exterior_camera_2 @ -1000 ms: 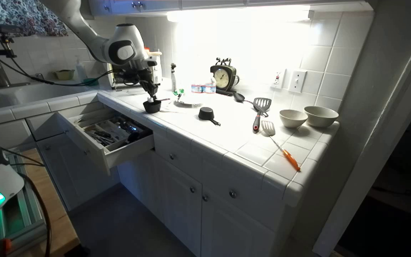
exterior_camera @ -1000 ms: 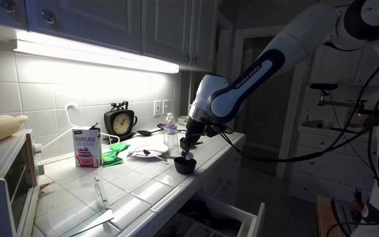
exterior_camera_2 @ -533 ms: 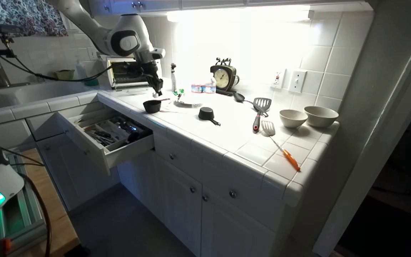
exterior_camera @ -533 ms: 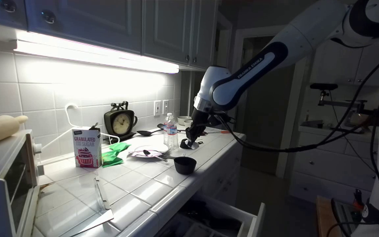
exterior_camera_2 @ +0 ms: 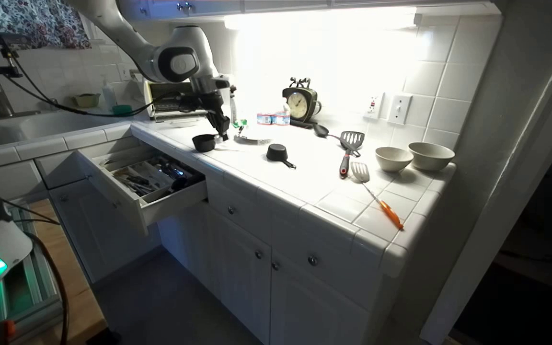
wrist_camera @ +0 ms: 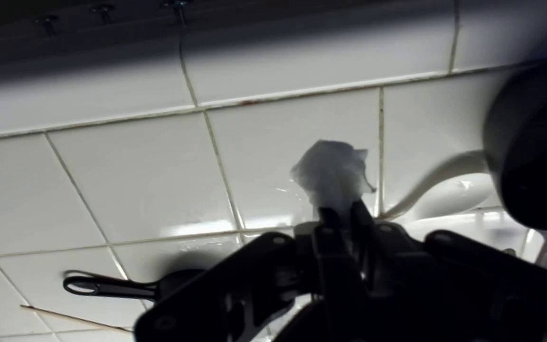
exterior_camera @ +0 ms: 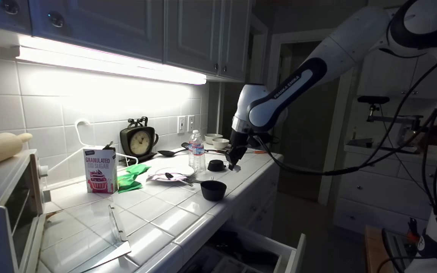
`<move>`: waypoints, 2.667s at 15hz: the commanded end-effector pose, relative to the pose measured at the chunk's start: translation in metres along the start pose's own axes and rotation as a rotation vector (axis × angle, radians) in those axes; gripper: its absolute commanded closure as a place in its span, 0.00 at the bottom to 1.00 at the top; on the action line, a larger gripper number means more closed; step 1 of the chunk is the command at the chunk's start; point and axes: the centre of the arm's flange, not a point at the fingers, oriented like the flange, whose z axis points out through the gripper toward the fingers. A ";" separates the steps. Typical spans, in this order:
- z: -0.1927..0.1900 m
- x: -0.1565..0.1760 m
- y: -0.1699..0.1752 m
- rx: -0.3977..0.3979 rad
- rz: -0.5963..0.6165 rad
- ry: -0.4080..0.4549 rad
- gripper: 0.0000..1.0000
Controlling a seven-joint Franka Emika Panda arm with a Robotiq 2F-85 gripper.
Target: Put the white item into the small pot
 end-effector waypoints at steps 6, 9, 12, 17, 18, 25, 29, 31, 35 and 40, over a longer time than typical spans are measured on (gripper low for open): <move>0.020 0.005 0.014 -0.060 0.046 -0.063 0.32; 0.021 0.004 0.013 -0.063 0.054 -0.055 0.11; 0.026 0.004 0.014 -0.125 0.050 -0.063 0.00; 0.027 0.003 0.017 -0.179 0.039 -0.085 0.00; 0.028 0.002 0.016 -0.177 0.034 -0.084 0.00; 0.018 0.001 -0.008 -0.045 0.072 0.082 0.00; 0.010 -0.002 -0.040 0.026 0.118 0.137 0.00; 0.009 -0.005 -0.057 0.059 0.122 0.146 0.00; 0.017 -0.009 -0.086 0.091 0.182 0.165 0.00; 0.025 -0.011 -0.105 0.074 0.383 0.153 0.00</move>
